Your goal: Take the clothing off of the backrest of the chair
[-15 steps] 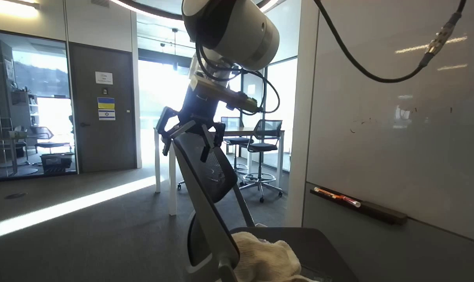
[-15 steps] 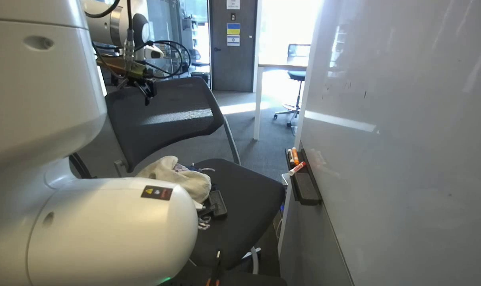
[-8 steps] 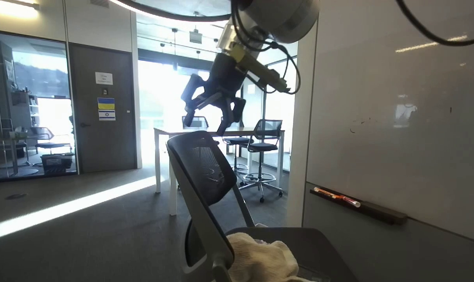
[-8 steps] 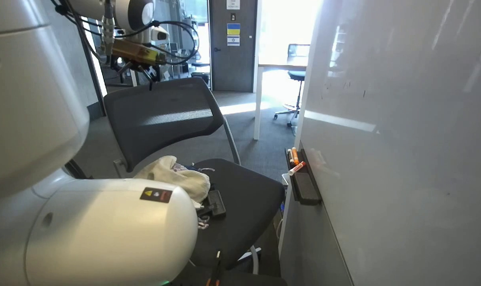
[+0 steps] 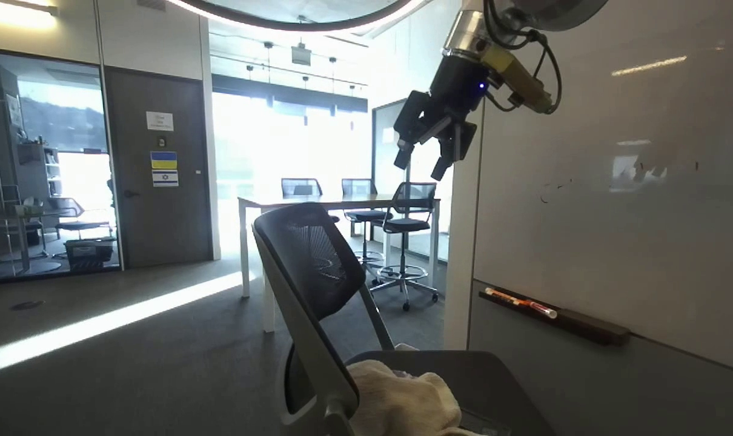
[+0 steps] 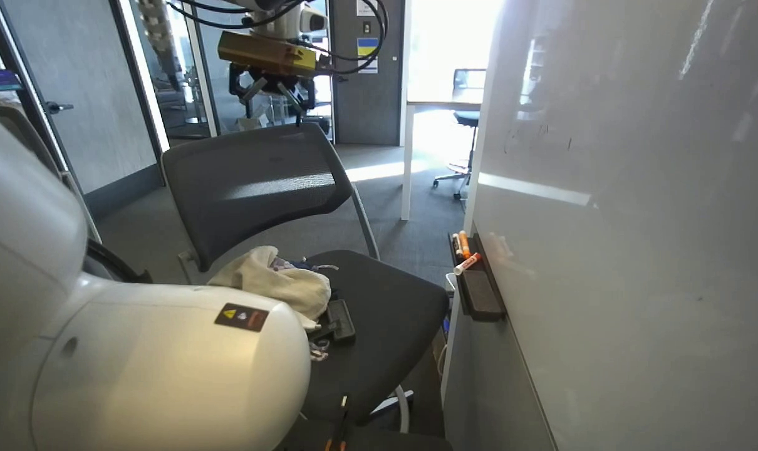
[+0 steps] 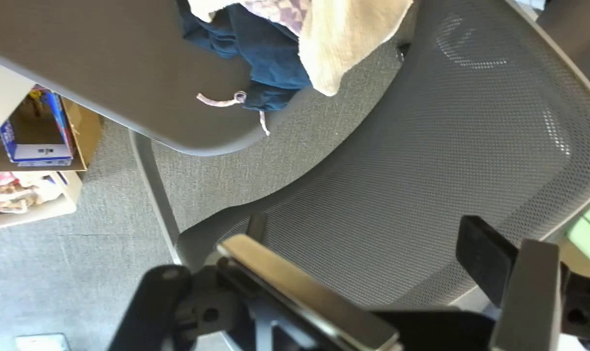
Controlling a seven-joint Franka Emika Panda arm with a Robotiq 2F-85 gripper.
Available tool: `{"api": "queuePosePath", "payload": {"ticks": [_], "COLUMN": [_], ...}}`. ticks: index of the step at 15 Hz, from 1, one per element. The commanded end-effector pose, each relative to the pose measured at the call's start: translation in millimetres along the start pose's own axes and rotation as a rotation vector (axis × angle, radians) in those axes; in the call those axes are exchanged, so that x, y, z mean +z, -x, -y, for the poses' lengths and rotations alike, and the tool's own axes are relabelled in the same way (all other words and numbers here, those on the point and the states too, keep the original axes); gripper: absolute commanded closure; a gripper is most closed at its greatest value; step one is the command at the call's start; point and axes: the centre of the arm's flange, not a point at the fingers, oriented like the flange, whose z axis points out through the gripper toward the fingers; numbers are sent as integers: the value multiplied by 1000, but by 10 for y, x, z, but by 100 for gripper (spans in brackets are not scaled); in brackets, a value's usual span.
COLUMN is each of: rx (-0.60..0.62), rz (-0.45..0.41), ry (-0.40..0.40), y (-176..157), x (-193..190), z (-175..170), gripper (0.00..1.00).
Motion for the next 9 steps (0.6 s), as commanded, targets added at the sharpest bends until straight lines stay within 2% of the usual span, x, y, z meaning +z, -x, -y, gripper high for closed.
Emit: {"api": "queuePosePath", "payload": {"ticks": [1,5,6,9], "rx": [-27,-52,-53,-54], "rz": [34,84,85,93], "ry": [99,235,181,186], "y": [297,449,317,333], "x": [-126,-161,-42,-19], "z": [-107,-115,-180,-180], "gripper": [0,0,0,0]}}
